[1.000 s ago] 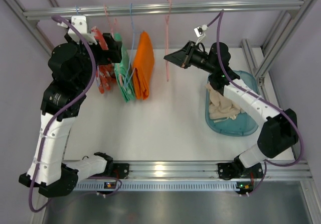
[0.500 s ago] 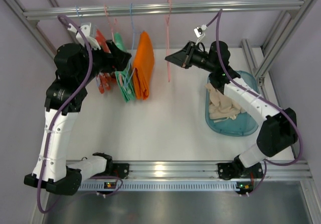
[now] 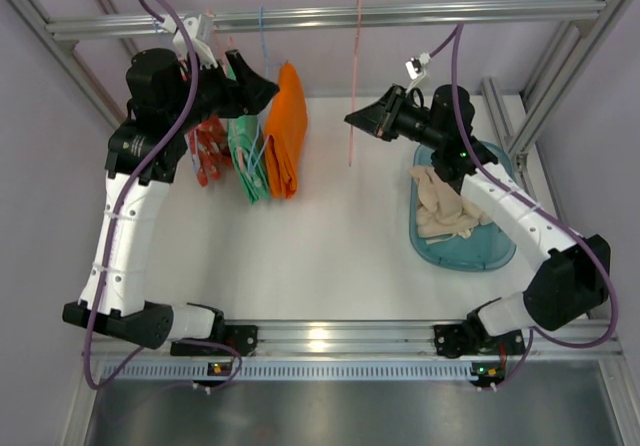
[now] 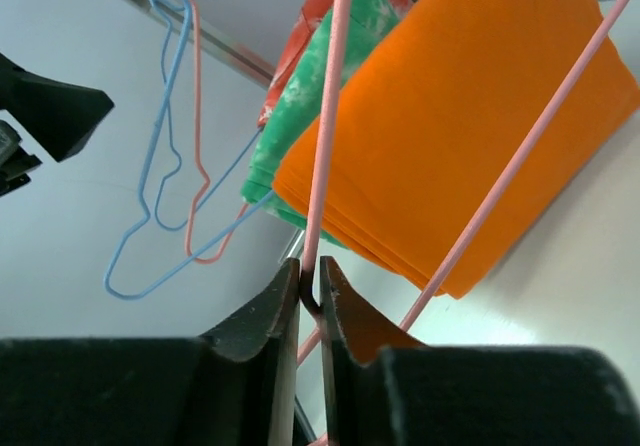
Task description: Remove the trousers from the hanger
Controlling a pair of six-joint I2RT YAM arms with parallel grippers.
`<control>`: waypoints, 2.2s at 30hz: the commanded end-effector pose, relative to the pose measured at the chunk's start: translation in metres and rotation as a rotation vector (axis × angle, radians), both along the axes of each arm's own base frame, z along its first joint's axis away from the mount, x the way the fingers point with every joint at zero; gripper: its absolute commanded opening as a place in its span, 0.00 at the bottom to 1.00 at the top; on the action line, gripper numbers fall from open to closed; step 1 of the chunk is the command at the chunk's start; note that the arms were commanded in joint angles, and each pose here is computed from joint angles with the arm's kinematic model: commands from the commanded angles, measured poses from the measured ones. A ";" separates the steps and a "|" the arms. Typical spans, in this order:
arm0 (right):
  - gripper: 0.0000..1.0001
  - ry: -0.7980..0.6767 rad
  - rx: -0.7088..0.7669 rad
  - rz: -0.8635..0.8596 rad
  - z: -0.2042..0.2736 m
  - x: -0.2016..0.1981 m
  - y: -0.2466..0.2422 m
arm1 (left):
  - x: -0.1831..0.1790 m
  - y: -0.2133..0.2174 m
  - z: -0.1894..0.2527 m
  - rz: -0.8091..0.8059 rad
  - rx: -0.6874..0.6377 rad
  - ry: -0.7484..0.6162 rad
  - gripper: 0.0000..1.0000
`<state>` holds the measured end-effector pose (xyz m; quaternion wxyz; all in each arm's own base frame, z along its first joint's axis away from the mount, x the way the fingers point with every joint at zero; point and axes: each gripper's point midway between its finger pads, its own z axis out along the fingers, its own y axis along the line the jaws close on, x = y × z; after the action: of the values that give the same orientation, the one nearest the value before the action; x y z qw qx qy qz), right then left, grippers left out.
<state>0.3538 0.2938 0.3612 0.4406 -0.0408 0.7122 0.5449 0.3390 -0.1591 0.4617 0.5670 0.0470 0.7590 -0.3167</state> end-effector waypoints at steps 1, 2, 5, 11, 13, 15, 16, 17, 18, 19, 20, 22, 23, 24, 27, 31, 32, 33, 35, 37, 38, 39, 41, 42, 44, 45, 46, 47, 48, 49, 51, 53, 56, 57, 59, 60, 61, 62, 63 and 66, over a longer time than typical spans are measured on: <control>0.15 0.004 0.007 -0.043 0.007 0.003 -0.013 | 0.000 -0.007 0.027 -0.044 -0.036 -0.063 0.75; 0.20 0.004 0.005 -0.048 0.006 0.003 -0.015 | 0.002 -0.008 0.026 -0.046 -0.037 -0.059 0.74; 0.41 0.002 -0.001 -0.058 0.007 0.005 -0.021 | 0.012 -0.009 0.018 -0.031 -0.035 -0.030 0.69; 0.80 -0.026 -0.030 -0.100 0.016 0.005 -0.035 | 0.032 -0.007 0.001 0.020 -0.032 0.019 0.62; 0.89 -0.036 -0.045 -0.109 0.018 0.003 -0.040 | 0.034 -0.009 -0.003 0.015 -0.039 0.034 0.59; 0.92 -0.053 -0.054 -0.116 0.022 0.000 -0.044 | 0.038 -0.013 -0.008 0.002 -0.052 0.061 0.59; 0.92 -0.060 -0.058 -0.118 0.024 -0.001 -0.046 | 0.040 -0.015 -0.011 -0.001 -0.057 0.071 0.57; 0.93 -0.076 -0.059 -0.123 0.027 -0.002 -0.049 | 0.043 -0.017 -0.015 -0.009 -0.061 0.086 0.57; 0.93 -0.090 -0.063 -0.127 0.029 -0.003 -0.051 | 0.042 -0.021 -0.016 -0.026 -0.079 0.104 0.56; 0.93 -0.092 -0.063 -0.130 0.030 -0.003 -0.053 | 0.042 -0.023 -0.018 -0.033 -0.087 0.116 0.53; 0.93 -0.078 -0.072 -0.137 0.027 -0.006 -0.057 | 0.044 -0.026 -0.021 -0.042 -0.097 0.130 0.52; 0.94 -0.075 -0.073 -0.145 0.026 -0.007 -0.062 | 0.043 -0.033 -0.021 -0.075 -0.127 0.149 0.52; 0.94 -0.080 -0.071 -0.151 0.028 -0.008 -0.065 | 0.046 -0.034 -0.025 -0.074 -0.134 0.165 0.48; 0.94 -0.078 -0.071 -0.154 0.027 -0.009 -0.066 | 0.046 -0.036 -0.025 -0.078 -0.148 0.175 0.44; 0.95 -0.072 -0.071 -0.154 0.025 -0.010 -0.069 | 0.047 -0.040 -0.021 -0.091 -0.187 0.182 0.26; 0.94 -0.052 -0.074 -0.135 0.017 -0.011 -0.070 | 0.039 -0.049 -0.003 -0.150 -0.281 0.152 0.08; 0.94 -0.050 -0.069 -0.137 0.017 -0.011 -0.071 | 0.035 -0.050 0.005 -0.160 -0.322 0.133 0.06; 0.94 -0.040 -0.070 -0.132 0.012 -0.011 -0.071 | 0.034 -0.051 0.009 -0.168 -0.337 0.123 0.04; 0.94 -0.034 -0.064 -0.137 0.011 -0.010 -0.074 | 0.032 -0.054 0.012 -0.180 -0.368 0.133 0.00; 0.93 -0.026 -0.055 -0.130 0.011 -0.010 -0.073 | 0.031 -0.056 0.009 -0.195 -0.387 0.151 0.00; 0.93 -0.019 -0.055 -0.133 0.009 -0.009 -0.074 | 0.029 -0.058 0.011 -0.207 -0.412 0.165 0.00; 0.93 -0.017 -0.052 -0.128 0.009 -0.010 -0.074 | 0.029 -0.059 0.016 -0.216 -0.427 0.148 0.00; 0.94 -0.011 -0.047 -0.125 0.010 -0.010 -0.075 | 0.029 -0.059 0.019 -0.214 -0.462 0.150 0.00; 0.95 -0.009 -0.045 -0.115 0.010 -0.011 -0.073 | 0.030 -0.059 0.025 -0.213 -0.474 0.133 0.00; 0.96 -0.036 -0.033 -0.111 0.016 -0.010 -0.074 | 0.030 -0.057 0.035 -0.201 -0.501 0.114 0.00; 0.96 -0.036 -0.033 -0.103 0.017 -0.011 -0.073 | 0.029 -0.057 0.044 -0.212 -0.510 0.076 0.00; 0.96 -0.034 -0.032 -0.102 0.016 -0.011 -0.073 | 0.026 -0.056 0.050 -0.216 -0.517 0.055 0.00; 0.96 -0.034 -0.032 -0.102 0.016 -0.011 -0.074 | 0.024 -0.055 0.058 -0.222 -0.531 0.034 0.00; 0.96 -0.035 -0.031 -0.096 0.017 -0.012 -0.073 | 0.023 -0.055 0.065 -0.232 -0.540 0.010 0.00; 0.96 -0.035 -0.031 -0.097 0.016 -0.011 -0.074 | 0.021 -0.056 0.071 -0.241 -0.553 0.003 0.00; 0.96 -0.034 -0.030 -0.096 0.016 -0.012 -0.074 | 0.019 -0.058 0.074 -0.258 -0.564 0.011 0.00; 0.96 -0.034 -0.029 -0.091 0.016 -0.011 -0.073 | 0.021 -0.060 0.067 -0.260 -0.589 0.057 0.00; 0.96 -0.036 -0.028 -0.091 0.017 -0.010 -0.074 | 0.024 -0.064 0.053 -0.262 -0.611 0.120 0.00; 0.96 -0.034 -0.027 -0.091 0.017 -0.010 -0.073 | 0.024 -0.064 0.050 -0.262 -0.617 0.136 0.00; 0.96 -0.030 -0.030 -0.090 0.014 -0.010 -0.073 | 0.025 -0.066 0.042 -0.260 -0.642 0.183 0.00; 0.96 -0.033 -0.029 -0.091 0.016 -0.010 -0.073 | 0.027 -0.067 0.033 -0.256 -0.648 0.216 0.00; 0.96 -0.028 -0.030 -0.088 0.014 -0.010 -0.073 | 0.026 -0.068 0.029 -0.256 -0.657 0.237 0.00; 0.96 -0.024 -0.030 -0.089 0.013 -0.009 -0.073 | 0.026 -0.070 0.026 -0.257 -0.672 0.262 0.00; 0.96 -0.026 -0.030 -0.088 0.014 -0.010 -0.073 | 0.028 -0.071 0.018 -0.252 -0.677 0.291 0.01; 0.96 -0.024 -0.030 -0.088 0.013 -0.009 -0.073 | 0.027 -0.073 0.011 -0.251 -0.694 0.329 0.04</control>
<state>0.3412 0.2243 0.3560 0.4485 -0.0136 0.7371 0.5054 0.3824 -0.2334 0.4198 0.3341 -0.1348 0.7308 -0.5798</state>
